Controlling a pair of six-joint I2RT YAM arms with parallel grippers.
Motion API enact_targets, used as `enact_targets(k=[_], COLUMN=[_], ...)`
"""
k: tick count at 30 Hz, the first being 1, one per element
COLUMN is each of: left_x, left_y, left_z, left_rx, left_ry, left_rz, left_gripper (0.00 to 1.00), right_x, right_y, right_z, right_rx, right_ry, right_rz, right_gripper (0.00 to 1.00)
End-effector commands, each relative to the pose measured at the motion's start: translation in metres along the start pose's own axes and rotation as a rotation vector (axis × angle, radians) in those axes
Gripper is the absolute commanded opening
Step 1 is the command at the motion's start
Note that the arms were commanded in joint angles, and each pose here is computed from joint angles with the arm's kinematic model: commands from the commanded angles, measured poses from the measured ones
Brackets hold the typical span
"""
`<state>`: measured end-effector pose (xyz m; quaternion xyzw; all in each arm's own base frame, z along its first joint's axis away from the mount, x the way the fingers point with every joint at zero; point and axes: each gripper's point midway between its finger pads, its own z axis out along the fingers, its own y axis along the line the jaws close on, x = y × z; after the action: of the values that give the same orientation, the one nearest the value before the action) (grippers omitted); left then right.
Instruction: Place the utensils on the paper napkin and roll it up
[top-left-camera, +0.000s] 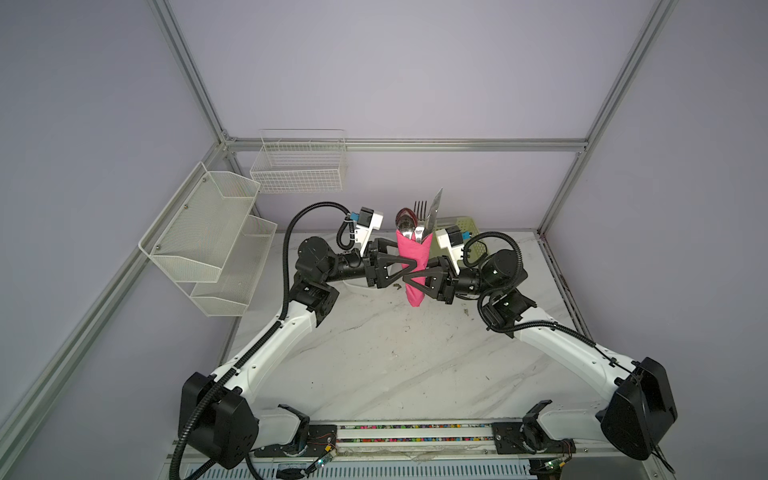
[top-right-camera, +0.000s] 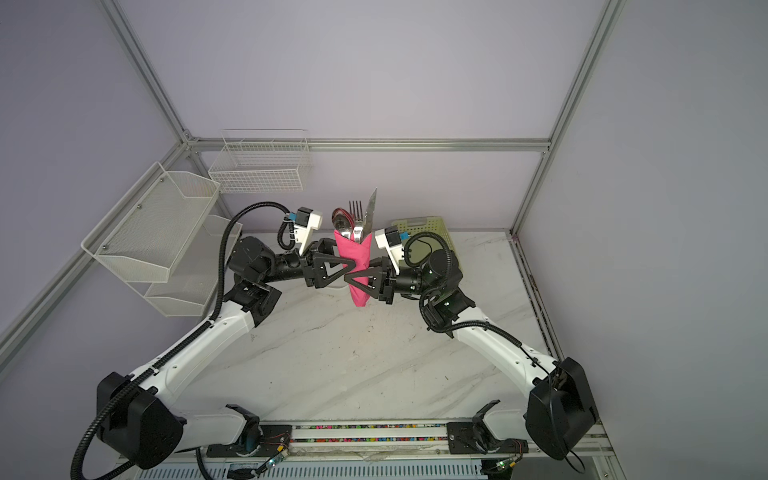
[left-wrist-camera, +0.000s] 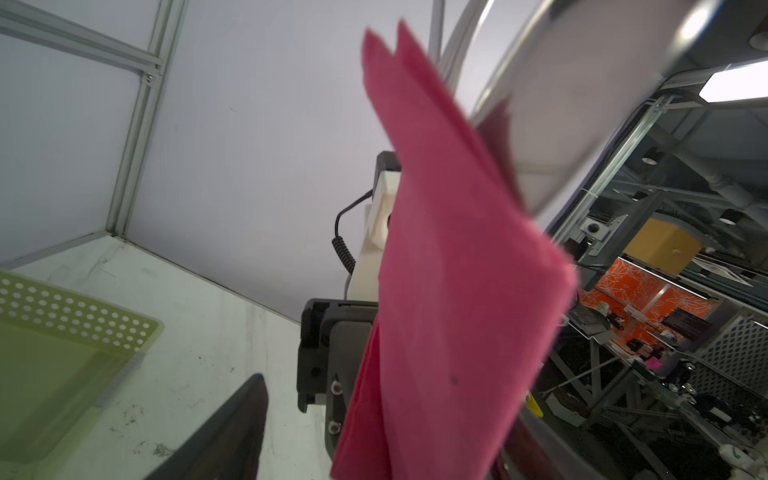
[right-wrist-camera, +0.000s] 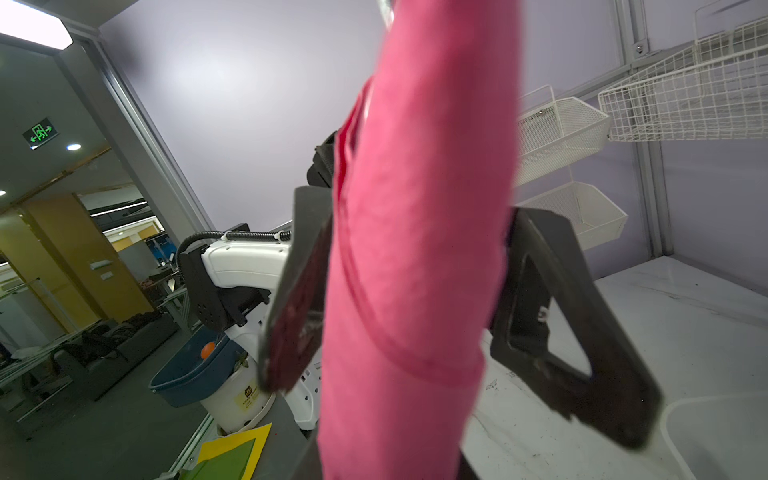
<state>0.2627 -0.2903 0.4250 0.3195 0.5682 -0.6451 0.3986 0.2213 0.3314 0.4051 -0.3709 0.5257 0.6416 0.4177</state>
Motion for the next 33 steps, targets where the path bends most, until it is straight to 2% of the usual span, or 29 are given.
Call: enact_targets(k=[1,10,22,33], left_x=[-0.024,-0.025,-0.032,-0.029], left_y=[-0.033,-0.043,-0.052,-0.047], left_z=[0.009,0.01,0.008,0.009], left_rx=[0.094,0.105,0.09,0.085], left_ry=[0.003,0.011,0.004,0.018], left_rz=[0.108,0.123,0.154,0.137], left_gripper=[0.79,0.66,0.56,0.25], right_x=[-0.023,-0.018,-0.003,-0.005], right_y=[0.026,0.01,-0.015,-0.026], right_z=[-0.001,-0.007,-0.018,-0.025], right_rx=[-0.069,-0.01,0.087,0.139], right_ry=[-0.034,-0.04,-0.016,-0.026], right_rz=[-0.126,-0.092,-0.046,-0.035], right_gripper=[0.0,0.0,0.0,0.0])
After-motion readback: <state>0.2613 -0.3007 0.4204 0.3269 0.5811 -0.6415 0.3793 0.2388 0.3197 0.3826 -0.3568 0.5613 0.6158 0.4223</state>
